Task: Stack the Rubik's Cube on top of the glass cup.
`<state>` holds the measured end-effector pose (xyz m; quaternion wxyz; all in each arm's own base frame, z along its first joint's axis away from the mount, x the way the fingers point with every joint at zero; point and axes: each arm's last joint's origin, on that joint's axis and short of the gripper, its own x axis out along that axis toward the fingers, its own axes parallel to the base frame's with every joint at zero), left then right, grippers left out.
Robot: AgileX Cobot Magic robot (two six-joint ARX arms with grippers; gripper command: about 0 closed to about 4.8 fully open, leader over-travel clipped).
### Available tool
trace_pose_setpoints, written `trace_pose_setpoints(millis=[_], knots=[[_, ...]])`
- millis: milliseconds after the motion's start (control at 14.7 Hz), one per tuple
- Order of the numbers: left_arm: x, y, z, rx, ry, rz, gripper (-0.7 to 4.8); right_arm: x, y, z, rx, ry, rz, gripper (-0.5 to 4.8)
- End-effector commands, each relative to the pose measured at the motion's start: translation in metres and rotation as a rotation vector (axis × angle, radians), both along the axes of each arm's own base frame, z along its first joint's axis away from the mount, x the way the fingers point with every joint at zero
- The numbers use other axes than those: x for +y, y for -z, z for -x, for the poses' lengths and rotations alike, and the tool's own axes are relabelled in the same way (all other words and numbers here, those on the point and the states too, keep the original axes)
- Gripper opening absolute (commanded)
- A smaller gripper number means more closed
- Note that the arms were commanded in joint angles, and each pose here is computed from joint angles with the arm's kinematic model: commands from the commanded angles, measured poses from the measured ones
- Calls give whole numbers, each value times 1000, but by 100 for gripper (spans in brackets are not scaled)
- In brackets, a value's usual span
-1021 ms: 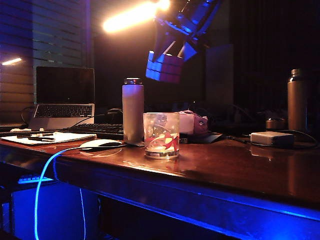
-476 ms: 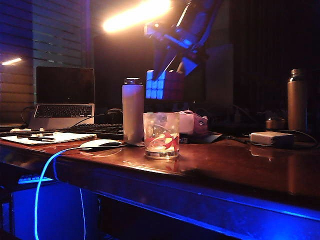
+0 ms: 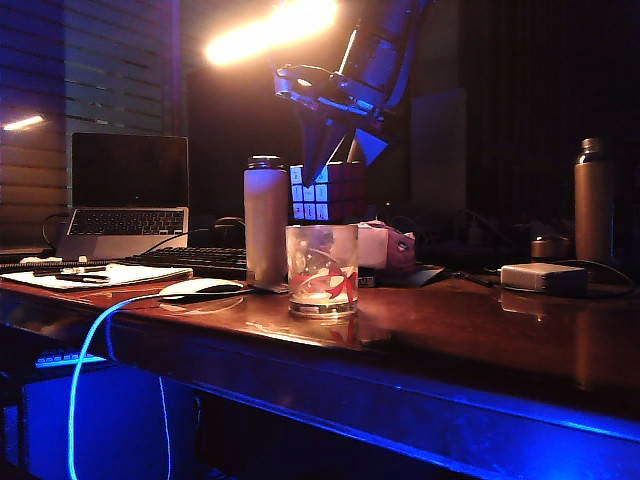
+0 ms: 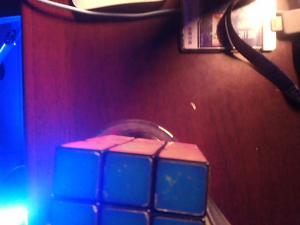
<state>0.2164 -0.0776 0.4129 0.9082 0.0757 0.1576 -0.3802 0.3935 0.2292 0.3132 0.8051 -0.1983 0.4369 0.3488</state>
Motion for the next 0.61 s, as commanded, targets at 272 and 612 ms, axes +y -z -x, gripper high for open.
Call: trace_pose_setpoints(millis=[272, 612], knots=[[0, -3, 1, -16, 5, 10, -3, 2, -7, -1, -48, -4, -29, 156], [0, -3, 1, -16, 5, 10, -3, 2, -7, -1, -45, -9, -35, 156]])
